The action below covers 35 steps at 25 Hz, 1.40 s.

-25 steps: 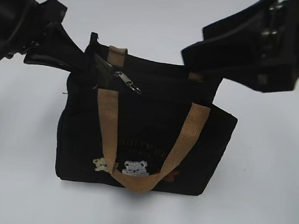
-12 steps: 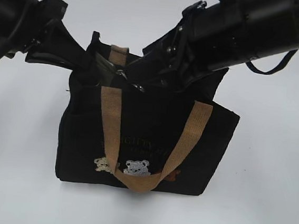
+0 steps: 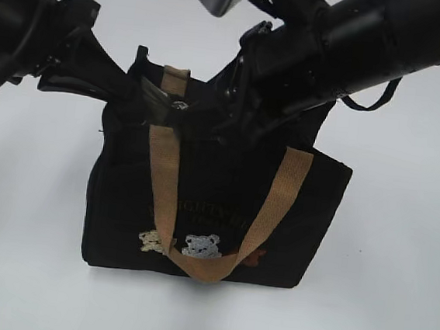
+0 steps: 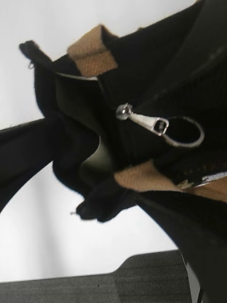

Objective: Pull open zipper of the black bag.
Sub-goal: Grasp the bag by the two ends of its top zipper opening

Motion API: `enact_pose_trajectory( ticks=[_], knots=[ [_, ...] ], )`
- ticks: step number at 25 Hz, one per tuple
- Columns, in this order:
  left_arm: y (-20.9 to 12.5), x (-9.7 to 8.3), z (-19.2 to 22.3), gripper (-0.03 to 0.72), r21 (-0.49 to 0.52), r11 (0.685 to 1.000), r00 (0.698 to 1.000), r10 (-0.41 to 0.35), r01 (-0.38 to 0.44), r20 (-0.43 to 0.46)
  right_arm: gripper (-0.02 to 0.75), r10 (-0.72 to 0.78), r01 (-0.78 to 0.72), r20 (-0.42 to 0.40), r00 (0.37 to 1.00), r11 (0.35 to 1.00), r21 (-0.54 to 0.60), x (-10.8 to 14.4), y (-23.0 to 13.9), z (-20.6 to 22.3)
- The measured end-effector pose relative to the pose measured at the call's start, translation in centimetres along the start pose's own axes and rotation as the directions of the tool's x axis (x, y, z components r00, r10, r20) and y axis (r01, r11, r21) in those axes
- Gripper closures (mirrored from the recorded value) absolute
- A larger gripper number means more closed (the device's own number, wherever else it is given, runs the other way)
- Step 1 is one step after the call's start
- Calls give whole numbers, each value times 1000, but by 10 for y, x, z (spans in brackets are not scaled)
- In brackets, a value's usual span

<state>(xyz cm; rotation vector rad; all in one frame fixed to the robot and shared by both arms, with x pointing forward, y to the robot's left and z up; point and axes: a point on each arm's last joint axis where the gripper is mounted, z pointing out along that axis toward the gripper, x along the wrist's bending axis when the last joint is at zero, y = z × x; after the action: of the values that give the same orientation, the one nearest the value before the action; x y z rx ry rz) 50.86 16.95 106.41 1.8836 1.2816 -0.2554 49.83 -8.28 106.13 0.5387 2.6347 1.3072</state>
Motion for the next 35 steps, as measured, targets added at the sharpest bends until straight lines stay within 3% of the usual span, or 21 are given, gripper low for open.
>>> enact_pose_trajectory(
  ticks=[4, 8, 19, 26, 35],
  knots=[
    [0, 0, 0, 693, -1, 1000, 1000, 0, 0, -1, 358, 9, -12, 74, 997, 999, 38, -10, -6, 7],
    [0, 0, 0, 694, -3, 1000, 1000, 0, 0, -2, 383, -6, 1, 93, 996, 999, 52, -12, -8, 8],
    [0, 0, 0, 694, -3, 1000, 1000, 0, 0, -2, 728, -25, 19, 102, 994, 998, 65, -13, -9, 8],
    [1, 0, 0, 694, -6, 1000, 1000, 0, 0, -4, 739, -22, 14, 111, 994, 997, 74, -13, -9, 6],
    [1, -1, -1, 694, -13, 1000, 1000, -3, 3, 0, 739, -73, 39, 196, 978, 984, 172, -11, -10, -18]
  ],
)
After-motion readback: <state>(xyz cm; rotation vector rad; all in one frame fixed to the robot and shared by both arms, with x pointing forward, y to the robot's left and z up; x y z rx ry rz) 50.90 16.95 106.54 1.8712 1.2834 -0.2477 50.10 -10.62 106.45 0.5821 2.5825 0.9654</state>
